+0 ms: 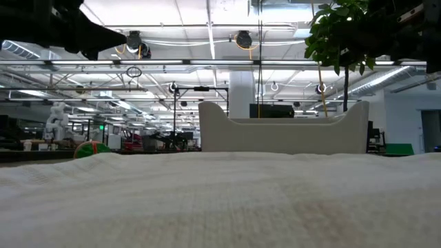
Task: Pick and placing Produce into tupperware
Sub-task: Put the orange carrot into the gray bin
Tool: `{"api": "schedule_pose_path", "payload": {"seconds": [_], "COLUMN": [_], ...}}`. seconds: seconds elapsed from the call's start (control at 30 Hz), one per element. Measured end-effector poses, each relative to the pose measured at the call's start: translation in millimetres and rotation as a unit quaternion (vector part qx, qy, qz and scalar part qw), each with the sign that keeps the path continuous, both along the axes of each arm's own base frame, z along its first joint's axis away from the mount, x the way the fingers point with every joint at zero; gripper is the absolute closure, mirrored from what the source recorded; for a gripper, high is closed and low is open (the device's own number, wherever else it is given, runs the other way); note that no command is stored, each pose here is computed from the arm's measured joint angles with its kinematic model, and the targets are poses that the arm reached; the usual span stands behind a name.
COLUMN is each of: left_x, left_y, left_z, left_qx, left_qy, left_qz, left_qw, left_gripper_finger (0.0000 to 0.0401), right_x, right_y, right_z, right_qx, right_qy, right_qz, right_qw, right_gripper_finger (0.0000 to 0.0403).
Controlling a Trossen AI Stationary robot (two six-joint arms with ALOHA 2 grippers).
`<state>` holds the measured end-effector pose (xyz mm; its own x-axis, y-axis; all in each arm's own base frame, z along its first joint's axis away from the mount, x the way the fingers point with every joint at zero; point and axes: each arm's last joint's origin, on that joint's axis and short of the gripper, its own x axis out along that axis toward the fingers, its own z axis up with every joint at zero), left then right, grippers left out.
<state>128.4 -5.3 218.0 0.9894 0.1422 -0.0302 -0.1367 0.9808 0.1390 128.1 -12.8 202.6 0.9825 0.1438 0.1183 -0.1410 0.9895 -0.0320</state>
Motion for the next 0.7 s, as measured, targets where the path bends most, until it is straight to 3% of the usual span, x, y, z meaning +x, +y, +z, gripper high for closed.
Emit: {"api": "schedule_pose_path", "payload": {"seconds": [0.13,0.4,0.7], "left_x": [0.0,0.1,3.8], "left_y": [-0.1,-0.8,-0.8], "left_z": [0.0,-0.1,-4.2], "left_qx": [0.043,-0.002,-0.004], "left_qy": [0.006,0.0,0.019], "left_qz": [-0.002,-0.014,-0.007], "left_qw": [0.999,1.0,1.0], "left_gripper_finger": [0.0371,0.0371,0.0371], "right_x": [0.0,0.0,0.1], "right_y": [0.0,0.0,0.0], "right_z": [0.0,-0.1,-0.5], "right_qx": [-0.012,-0.027,-0.027], "right_qy": [-0.002,-0.003,-0.002], "right_qz": [-0.002,-0.003,-0.004], "right_qw": [1.0,1.0,1.0], "right_gripper_finger": [0.0403,0.0403,0.0403]}}
